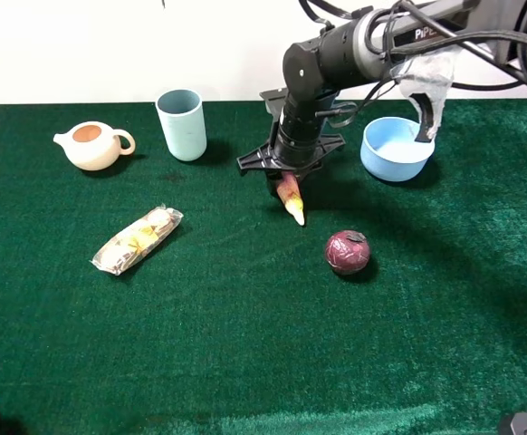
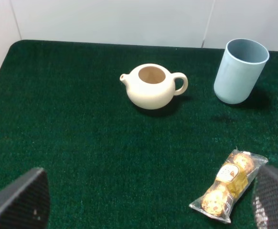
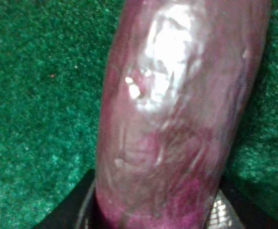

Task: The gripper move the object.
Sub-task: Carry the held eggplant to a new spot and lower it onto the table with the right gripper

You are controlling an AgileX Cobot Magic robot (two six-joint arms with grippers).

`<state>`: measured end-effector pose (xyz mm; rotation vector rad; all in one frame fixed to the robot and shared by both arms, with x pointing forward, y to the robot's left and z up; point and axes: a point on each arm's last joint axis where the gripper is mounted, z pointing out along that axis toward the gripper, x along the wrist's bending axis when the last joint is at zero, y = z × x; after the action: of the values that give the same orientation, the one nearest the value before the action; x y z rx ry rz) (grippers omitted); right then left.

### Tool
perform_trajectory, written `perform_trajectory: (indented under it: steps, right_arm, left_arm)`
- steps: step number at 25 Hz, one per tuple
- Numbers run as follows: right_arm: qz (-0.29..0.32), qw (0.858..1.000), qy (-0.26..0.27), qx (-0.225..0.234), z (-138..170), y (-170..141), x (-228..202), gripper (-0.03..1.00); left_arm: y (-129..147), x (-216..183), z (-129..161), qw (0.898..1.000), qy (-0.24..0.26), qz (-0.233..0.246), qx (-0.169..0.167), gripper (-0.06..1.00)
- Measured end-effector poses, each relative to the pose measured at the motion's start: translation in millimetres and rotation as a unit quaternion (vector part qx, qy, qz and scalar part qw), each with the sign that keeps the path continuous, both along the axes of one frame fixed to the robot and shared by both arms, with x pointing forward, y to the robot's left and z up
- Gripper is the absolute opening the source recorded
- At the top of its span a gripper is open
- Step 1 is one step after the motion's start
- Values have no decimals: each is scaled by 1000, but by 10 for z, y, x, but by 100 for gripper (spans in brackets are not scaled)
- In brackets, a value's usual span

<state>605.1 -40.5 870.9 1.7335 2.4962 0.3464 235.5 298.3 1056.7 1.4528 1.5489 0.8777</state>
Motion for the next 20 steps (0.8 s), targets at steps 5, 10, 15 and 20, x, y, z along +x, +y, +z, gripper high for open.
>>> perform_trajectory:
  steps: [5,10,15,20]
  right_arm:
    - [7,999,-31,8,331,-16,5,32]
    - [15,999,-43,-2,664,-80,-46,32]
    - [18,999,-37,-24,966,-180,-144,32]
    - [12,998,-22,-53,1235,-357,-237,32]
  left_arm:
    - [0,0,0,1000,0,0,0,84]
    - [0,0,0,1000,0,0,0,84]
    - [0,0,0,1000,0,0,0,84]
    - [0,0,0,1000,0,0,0,84]
